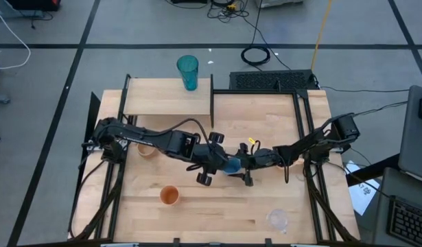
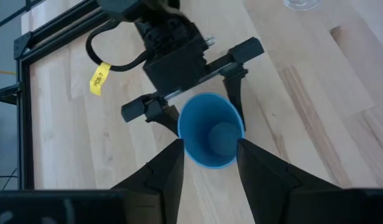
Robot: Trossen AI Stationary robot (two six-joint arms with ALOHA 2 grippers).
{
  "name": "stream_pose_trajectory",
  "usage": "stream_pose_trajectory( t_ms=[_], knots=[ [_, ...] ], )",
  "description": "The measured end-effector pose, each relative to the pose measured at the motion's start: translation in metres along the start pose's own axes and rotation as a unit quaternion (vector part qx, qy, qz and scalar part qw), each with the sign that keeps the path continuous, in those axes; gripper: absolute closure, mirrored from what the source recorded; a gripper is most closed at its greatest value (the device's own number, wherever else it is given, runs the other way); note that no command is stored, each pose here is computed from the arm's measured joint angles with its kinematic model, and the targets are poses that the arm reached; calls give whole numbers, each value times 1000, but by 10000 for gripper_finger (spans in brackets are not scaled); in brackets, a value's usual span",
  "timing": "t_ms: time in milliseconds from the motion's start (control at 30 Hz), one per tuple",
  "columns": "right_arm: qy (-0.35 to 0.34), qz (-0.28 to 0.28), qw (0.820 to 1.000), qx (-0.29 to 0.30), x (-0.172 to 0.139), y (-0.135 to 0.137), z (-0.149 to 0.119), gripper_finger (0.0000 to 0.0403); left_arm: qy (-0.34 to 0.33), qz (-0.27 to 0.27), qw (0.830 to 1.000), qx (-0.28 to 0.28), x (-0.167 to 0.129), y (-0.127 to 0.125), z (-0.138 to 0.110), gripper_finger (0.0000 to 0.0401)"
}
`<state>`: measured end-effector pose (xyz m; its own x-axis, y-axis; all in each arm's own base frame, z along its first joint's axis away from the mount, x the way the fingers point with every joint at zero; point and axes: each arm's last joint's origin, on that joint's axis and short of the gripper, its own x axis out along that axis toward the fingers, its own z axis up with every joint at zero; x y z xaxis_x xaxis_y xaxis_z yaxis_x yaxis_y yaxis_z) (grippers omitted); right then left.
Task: Stack small to large cups/mugs on shelf
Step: Put the blue cup on the shelf
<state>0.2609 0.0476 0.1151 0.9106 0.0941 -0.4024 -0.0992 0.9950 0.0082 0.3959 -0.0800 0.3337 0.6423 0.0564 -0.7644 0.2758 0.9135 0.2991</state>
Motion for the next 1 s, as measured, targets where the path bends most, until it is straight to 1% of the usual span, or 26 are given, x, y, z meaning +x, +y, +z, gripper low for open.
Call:
stream_pose_trajectory(
  t_ms=[200, 300, 500, 600, 733, 833, 900, 1000],
  knots=[
    [-12, 1, 1000, 1, -2, 0, 5, 100, 1, 12, 1000, 9, -2, -6, 2, 251],
    [-30, 2, 1000, 2, -8, 0, 14, 100, -1, 10, 1000, 10, -3, -9, 3, 251],
    [-61, 5, 998, 5, -24, 0, 33, 99, -6, -9, 1000, 8, -3, -10, 3, 247],
    [-57, 5, 998, 3, -32, -1, 38, 99, -9, -9, 1000, 18, -3, -10, 3, 225],
    [-60, 0, 998, 6, -43, -4, 46, 99, -31, -6, 999, 25, -4, -9, 8, 176],
    [-59, -4, 998, 9, -51, -6, 50, 99, -42, -17, 998, 39, -4, -10, 9, 144],
    [-63, -7, 998, 20, -55, -9, 53, 99, -45, -17, 998, 44, -2, -8, 10, 133],
    [-64, -1, 997, 33, -62, -12, 56, 99, -51, -10, 998, 46, 1, -4, 10, 132]
  ],
)
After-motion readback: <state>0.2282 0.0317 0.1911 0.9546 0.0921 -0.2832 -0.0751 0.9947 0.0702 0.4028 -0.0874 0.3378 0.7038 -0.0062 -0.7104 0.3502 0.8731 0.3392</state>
